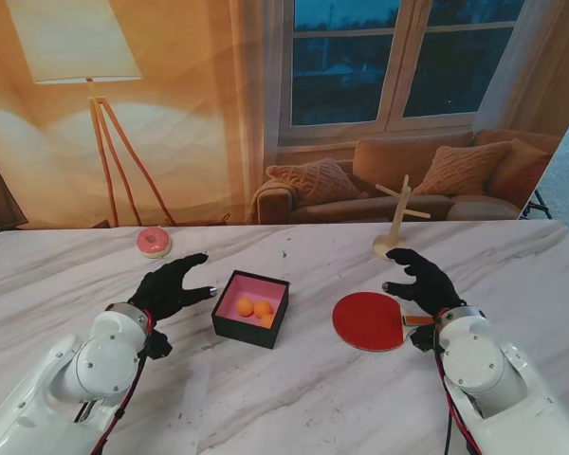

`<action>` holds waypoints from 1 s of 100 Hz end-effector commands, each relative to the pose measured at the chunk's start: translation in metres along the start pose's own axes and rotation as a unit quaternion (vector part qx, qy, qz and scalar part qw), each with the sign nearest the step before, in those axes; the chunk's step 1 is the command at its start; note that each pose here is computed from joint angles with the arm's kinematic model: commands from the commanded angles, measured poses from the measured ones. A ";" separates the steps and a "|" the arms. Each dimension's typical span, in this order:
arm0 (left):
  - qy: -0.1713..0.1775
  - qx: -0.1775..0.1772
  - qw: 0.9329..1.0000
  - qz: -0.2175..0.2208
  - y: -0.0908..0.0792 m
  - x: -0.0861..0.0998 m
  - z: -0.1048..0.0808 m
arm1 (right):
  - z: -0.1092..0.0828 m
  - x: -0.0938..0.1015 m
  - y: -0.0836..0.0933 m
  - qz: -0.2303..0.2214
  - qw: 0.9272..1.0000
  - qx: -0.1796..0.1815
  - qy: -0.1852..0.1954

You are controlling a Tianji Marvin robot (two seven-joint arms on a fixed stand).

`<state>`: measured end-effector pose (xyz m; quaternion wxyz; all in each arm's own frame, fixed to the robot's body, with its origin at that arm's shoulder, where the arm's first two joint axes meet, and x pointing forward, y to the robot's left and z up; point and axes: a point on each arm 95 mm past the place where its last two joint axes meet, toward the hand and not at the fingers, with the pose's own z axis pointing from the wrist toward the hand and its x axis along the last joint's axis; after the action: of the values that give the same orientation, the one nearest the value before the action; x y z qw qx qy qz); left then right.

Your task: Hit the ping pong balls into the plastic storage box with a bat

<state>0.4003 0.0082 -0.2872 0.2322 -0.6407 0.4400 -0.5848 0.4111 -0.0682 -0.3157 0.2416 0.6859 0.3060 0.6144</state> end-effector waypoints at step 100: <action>0.101 -0.027 0.992 -0.065 0.024 0.005 0.000 | -0.022 0.055 -0.049 0.046 0.989 0.039 0.136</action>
<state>0.3958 -0.0061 -0.3042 0.1418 -0.6116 0.4264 -0.6511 0.3880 0.0012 -0.3058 0.1471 0.6168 0.3217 0.7031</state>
